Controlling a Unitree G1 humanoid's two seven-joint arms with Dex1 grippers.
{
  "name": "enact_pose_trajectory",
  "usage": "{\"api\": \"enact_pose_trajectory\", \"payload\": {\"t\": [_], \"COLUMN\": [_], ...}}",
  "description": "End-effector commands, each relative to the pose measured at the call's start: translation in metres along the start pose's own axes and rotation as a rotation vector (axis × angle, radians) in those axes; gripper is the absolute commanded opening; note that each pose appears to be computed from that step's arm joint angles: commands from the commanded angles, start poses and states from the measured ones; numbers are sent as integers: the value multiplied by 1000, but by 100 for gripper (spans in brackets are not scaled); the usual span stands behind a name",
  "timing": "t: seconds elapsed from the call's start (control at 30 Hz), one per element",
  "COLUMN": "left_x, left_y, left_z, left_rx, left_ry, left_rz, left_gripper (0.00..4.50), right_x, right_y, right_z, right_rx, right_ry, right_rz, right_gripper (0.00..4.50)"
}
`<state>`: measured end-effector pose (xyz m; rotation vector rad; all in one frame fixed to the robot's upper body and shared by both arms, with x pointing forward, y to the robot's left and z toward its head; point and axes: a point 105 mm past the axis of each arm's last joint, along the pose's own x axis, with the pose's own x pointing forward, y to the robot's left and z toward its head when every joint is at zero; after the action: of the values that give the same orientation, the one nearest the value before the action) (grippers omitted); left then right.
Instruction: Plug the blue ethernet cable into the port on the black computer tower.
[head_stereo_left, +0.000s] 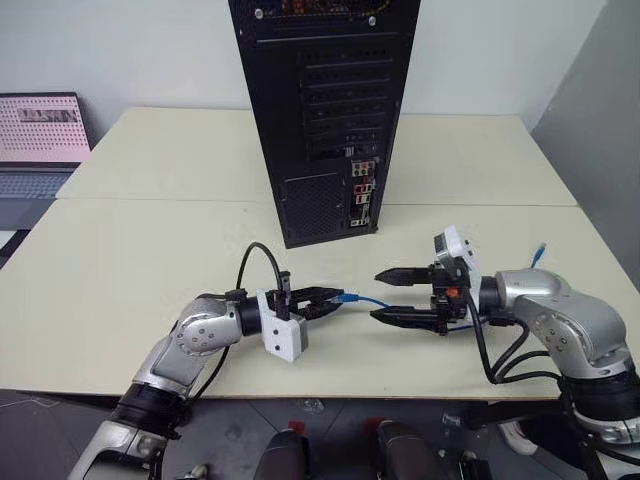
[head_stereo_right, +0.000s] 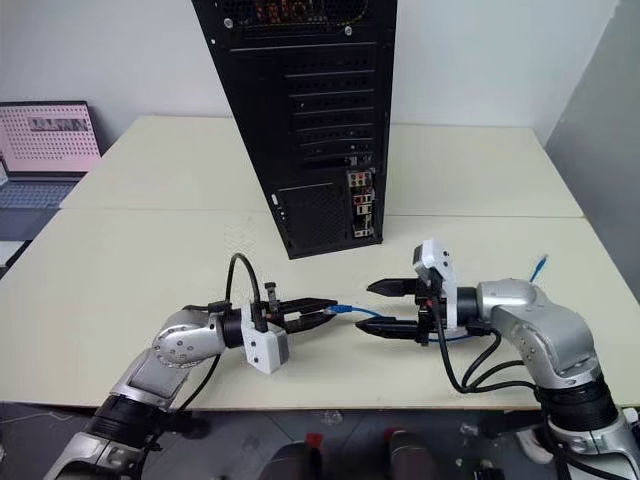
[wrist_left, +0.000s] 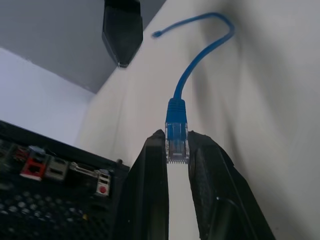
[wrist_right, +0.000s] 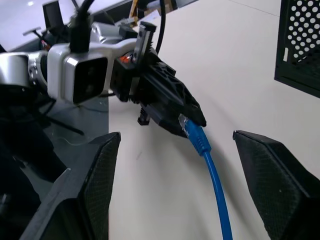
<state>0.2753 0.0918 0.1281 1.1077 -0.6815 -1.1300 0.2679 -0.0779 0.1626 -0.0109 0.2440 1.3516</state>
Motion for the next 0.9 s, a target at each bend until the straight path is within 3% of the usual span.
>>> {"api": "enact_pose_trajectory", "payload": {"t": [0.03,0.63,0.73,0.9], "left_x": [-1,0,2,3], "left_y": [10,7,5,3], "left_z": [8,11,12,15], "left_rx": [112,165,169,166], "left_ry": [-60,-73,-76,-83], "left_rz": [53,84,78,84], "left_gripper": [28,28,28,28], "right_x": [6,19,21,22], "right_y": [4,0,-2,-4], "right_z": [8,0,2,1], "right_rx": [-2,39,48,48], "right_ry": [-40,-23,-30,-25], "right_rz": [-3,28,27,26], "right_gripper": [375,375,327,210]}}
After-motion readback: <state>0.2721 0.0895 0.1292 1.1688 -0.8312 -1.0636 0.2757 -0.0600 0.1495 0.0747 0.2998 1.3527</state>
